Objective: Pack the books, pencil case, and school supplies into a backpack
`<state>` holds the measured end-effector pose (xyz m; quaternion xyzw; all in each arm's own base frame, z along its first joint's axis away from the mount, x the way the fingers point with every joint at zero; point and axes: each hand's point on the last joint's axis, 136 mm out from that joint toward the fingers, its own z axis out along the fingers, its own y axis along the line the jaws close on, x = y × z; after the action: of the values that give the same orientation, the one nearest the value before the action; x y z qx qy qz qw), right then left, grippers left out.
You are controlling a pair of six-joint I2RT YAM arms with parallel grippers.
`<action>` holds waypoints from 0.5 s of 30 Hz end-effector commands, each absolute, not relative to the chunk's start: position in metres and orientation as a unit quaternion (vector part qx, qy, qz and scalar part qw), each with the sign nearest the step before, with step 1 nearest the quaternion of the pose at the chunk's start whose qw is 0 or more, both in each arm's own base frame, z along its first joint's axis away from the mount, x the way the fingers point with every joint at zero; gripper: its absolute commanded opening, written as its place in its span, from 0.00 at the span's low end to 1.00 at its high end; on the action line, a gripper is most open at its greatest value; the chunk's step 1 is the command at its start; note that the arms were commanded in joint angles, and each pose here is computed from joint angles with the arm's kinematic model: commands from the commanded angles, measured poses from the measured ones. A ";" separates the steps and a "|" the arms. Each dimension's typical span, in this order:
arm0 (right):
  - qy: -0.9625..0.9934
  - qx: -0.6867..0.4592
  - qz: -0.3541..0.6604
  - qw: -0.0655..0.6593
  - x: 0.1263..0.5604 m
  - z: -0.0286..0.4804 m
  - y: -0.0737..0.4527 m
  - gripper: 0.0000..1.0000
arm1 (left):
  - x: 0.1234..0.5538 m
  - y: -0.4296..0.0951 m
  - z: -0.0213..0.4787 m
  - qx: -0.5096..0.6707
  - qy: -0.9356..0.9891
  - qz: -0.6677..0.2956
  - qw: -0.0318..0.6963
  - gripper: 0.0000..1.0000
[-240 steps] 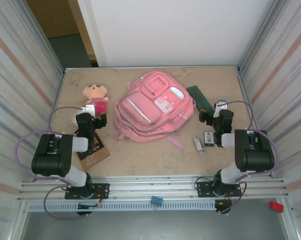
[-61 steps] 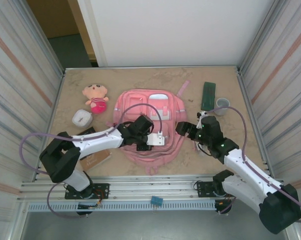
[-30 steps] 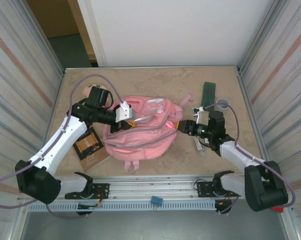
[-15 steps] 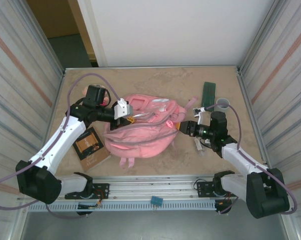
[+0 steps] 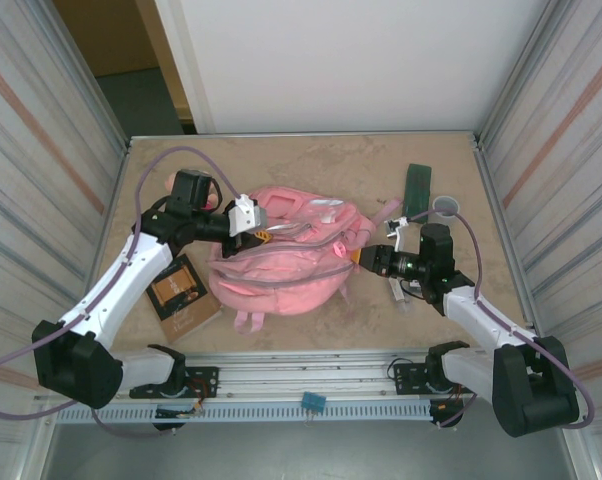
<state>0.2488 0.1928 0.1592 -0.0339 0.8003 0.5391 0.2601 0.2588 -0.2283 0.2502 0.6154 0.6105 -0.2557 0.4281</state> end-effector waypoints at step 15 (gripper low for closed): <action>0.780 -0.082 0.577 0.227 0.224 0.177 0.207 0.30 | 0.282 -0.223 0.288 0.589 0.591 -0.197 0.515 0.00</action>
<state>0.2275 0.2054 0.1646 -0.0597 0.7909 0.5706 0.2128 0.2764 -0.2191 0.2447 0.5929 0.6379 -0.2070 0.4457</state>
